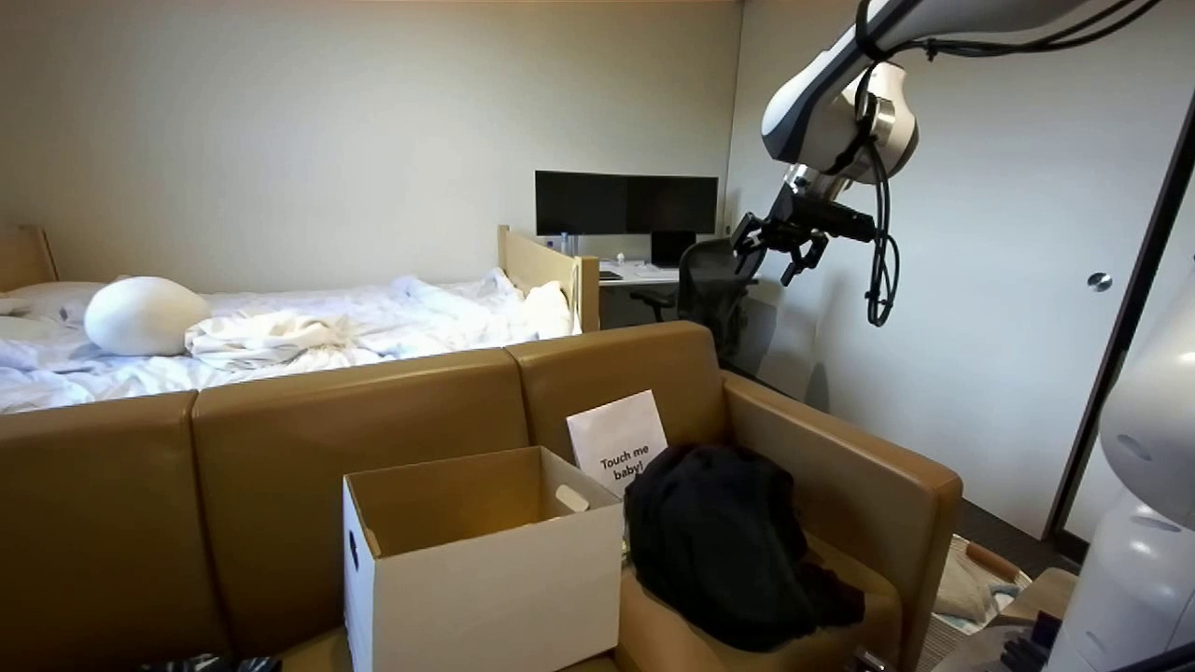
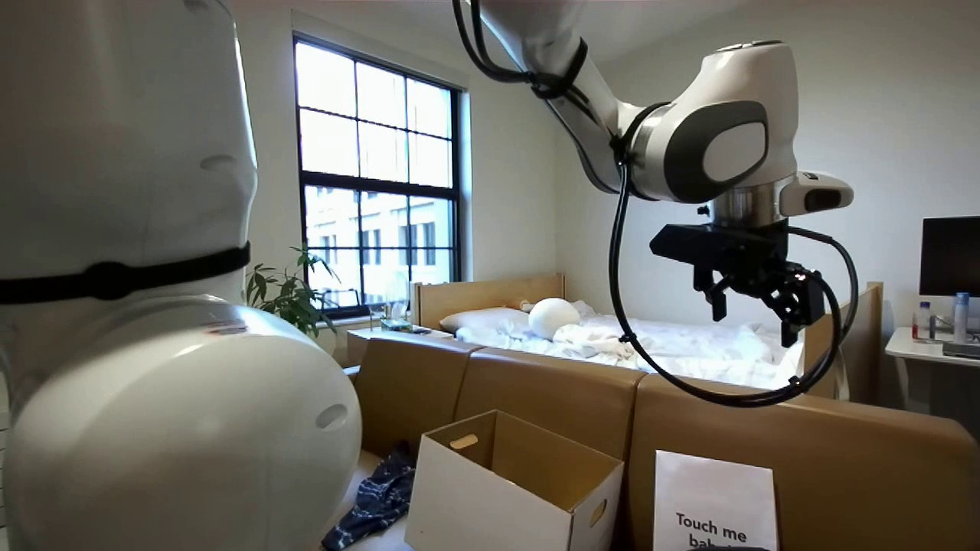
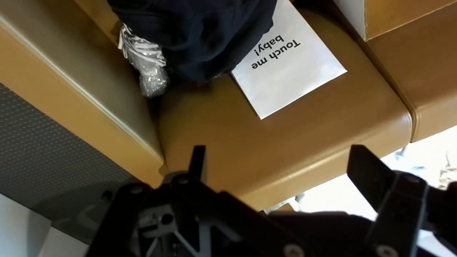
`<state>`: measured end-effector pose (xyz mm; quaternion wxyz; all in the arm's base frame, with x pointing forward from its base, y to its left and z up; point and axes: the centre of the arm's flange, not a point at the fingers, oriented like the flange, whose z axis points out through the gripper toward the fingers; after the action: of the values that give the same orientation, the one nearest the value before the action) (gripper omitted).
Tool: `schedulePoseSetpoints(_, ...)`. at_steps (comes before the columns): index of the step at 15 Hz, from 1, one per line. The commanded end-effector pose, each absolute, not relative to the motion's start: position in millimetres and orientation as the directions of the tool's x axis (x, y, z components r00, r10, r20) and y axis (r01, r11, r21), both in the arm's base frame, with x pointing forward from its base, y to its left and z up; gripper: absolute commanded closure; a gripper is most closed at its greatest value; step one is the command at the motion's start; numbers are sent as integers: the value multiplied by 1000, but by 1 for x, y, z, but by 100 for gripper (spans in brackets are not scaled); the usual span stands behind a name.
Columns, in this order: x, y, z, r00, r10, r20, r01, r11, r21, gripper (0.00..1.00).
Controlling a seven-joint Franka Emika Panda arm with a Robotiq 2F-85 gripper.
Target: Put the black jersey inside the box
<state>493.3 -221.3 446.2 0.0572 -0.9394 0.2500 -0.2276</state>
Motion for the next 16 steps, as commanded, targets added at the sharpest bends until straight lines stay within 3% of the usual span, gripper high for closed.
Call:
schedulePoseSetpoints(1, 459, -178, 466, 722, -457, 519, -370, -889, -269, 0)
schedulePoseSetpoints(4, 471, -149, 457, 646, -501, 576, -387, -865, -319, 0)
schedulePoseSetpoints(9, 513, -159, 427, 592, -617, 518, -495, -786, -371, 0)
schedulePoseSetpoints(16, 594, -223, 380, 617, -673, 409, -653, -727, -211, 0)
